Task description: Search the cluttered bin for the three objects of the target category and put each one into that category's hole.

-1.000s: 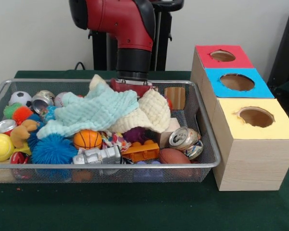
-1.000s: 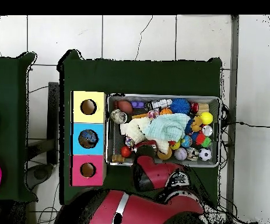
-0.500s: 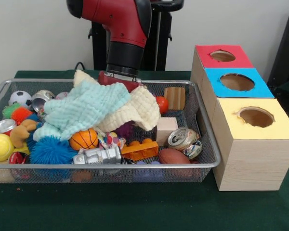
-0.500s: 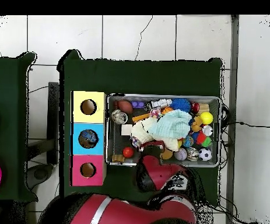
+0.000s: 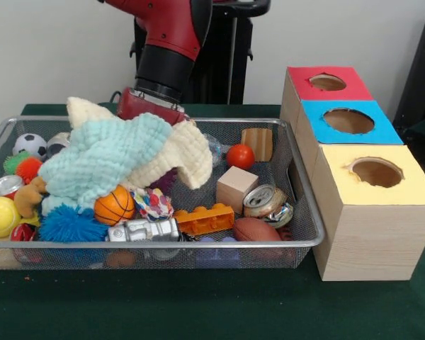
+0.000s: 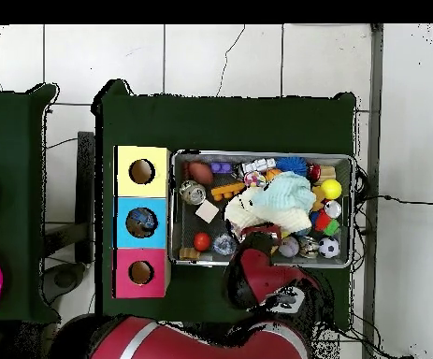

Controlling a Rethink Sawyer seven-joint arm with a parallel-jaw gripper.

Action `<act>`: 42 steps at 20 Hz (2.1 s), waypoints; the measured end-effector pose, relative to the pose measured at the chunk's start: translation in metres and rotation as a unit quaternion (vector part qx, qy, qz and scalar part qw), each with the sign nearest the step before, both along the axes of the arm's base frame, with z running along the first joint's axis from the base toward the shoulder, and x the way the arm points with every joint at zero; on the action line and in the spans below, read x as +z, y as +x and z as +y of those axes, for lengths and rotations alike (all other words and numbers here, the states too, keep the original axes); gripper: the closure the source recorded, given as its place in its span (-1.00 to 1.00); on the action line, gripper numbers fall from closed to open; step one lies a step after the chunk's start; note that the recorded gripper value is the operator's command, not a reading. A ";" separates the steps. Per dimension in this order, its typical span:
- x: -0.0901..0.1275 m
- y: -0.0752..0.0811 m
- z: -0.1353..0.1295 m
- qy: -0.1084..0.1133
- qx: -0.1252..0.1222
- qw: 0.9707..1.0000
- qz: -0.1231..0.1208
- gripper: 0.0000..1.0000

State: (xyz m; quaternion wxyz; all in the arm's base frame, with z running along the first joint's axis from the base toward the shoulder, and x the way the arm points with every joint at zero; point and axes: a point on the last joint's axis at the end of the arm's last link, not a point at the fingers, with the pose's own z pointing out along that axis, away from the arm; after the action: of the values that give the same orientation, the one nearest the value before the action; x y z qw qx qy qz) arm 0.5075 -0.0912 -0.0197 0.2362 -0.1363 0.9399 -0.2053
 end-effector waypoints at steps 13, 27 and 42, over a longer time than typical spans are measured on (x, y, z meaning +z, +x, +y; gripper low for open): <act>0.019 0.008 -0.055 -0.045 -0.029 0.999 0.010 -1.00; 0.015 0.001 -0.116 -0.049 -0.095 0.993 0.053 -1.00; 0.032 0.014 -0.118 -0.023 -0.094 0.994 0.058 -1.00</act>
State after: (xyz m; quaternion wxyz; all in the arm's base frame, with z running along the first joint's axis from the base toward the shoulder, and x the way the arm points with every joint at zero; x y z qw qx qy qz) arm 0.5212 -0.2089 0.0121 0.1573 -0.0647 0.9557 -0.2401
